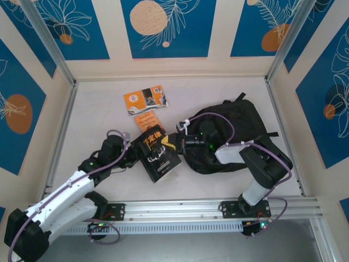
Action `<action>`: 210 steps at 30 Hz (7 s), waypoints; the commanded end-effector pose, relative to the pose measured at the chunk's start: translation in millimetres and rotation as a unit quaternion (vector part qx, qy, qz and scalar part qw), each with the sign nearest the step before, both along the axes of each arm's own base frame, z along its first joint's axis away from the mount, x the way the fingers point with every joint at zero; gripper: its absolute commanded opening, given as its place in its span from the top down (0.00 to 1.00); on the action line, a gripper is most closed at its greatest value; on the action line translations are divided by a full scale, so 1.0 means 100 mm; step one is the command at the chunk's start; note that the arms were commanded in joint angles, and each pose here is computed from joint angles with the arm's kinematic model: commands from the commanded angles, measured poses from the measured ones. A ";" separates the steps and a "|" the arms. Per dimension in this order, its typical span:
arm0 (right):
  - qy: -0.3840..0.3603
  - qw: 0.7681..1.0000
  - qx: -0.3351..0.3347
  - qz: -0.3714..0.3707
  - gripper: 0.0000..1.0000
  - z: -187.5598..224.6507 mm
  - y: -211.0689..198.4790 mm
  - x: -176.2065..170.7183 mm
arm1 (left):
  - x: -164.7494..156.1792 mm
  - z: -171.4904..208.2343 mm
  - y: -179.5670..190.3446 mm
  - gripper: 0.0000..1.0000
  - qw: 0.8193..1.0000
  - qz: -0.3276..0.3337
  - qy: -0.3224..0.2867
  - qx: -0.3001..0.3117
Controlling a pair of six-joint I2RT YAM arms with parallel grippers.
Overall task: Pack the student bag
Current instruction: Pass the book, then open the student bag at the center of the table.
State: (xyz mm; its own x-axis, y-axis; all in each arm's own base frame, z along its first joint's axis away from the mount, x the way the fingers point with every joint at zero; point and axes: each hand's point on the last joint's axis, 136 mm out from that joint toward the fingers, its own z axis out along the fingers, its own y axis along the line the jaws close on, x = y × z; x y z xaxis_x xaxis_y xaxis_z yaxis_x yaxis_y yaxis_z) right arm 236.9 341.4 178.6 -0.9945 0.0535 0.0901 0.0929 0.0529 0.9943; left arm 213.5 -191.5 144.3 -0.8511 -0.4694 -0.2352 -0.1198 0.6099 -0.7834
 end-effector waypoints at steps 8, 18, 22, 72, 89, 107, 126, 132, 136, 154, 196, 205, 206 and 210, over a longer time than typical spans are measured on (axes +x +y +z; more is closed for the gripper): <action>-0.030 0.999 -0.036 0.001 0.95 -0.12 0.06 -0.13 | -0.02 0.65 -0.23 0.70 0.989 -0.041 -0.106 -0.091; -0.034 0.997 -0.068 -0.015 0.91 -0.28 -0.01 -0.12 | -0.03 0.72 -0.20 0.97 0.988 -0.038 -0.117 -0.091; -0.028 0.998 -0.056 -0.010 0.91 -0.23 0.02 -0.12 | -0.02 0.59 -0.23 0.64 0.991 -0.043 -0.094 -0.083; -0.147 0.985 0.032 0.088 0.61 0.36 -0.03 -0.58 | -0.18 0.81 -0.42 1.00 0.983 -0.107 -0.116 -0.099; -0.198 0.977 0.035 0.067 0.50 0.74 -0.42 -0.75 | -0.24 0.99 -0.53 1.00 0.974 -0.141 -0.123 -0.126; -0.214 0.973 0.046 0.072 0.40 0.89 -0.40 -0.75 | -0.30 1.09 -0.63 1.00 0.964 -0.174 -0.130 -0.152; -0.086 0.948 -0.027 -0.306 1.00 0.45 -1.00 -0.07 | -0.18 0.88 -0.37 0.15 0.979 -0.069 -0.124 -0.149; -0.068 0.912 0.011 -0.405 1.00 0.63 -1.31 -0.02 | -0.13 0.79 -0.42 0.13 0.975 -0.029 -0.140 -0.170; -0.042 0.904 0.028 -0.424 1.00 0.61 -1.34 0.03 | -0.14 0.82 -0.56 0.13 0.975 -0.026 -0.159 -0.151; -0.034 0.891 0.076 -0.445 1.00 0.80 -1.22 0.08 | 0.11 1.05 -1.05 0.24 0.960 0.044 -0.212 -0.177; -0.215 0.819 -0.469 -0.252 0.46 0.17 -1.53 0.19 | -0.32 0.84 0.69 1.00 0.963 0.110 -0.208 0.128; -0.188 0.792 -0.549 -0.189 0.30 -0.08 -1.14 0.48 | -0.32 0.82 0.70 1.00 0.961 0.101 -0.219 0.134; -0.185 0.791 -0.554 -0.185 0.30 -0.12 -1.10 0.51 | -0.32 0.82 0.69 1.00 0.961 0.097 -0.221 0.136; -0.180 0.774 -0.580 -0.179 0.33 -0.23 -1.04 0.67 | -0.32 0.82 0.66 1.00 0.961 0.090 -0.224 0.137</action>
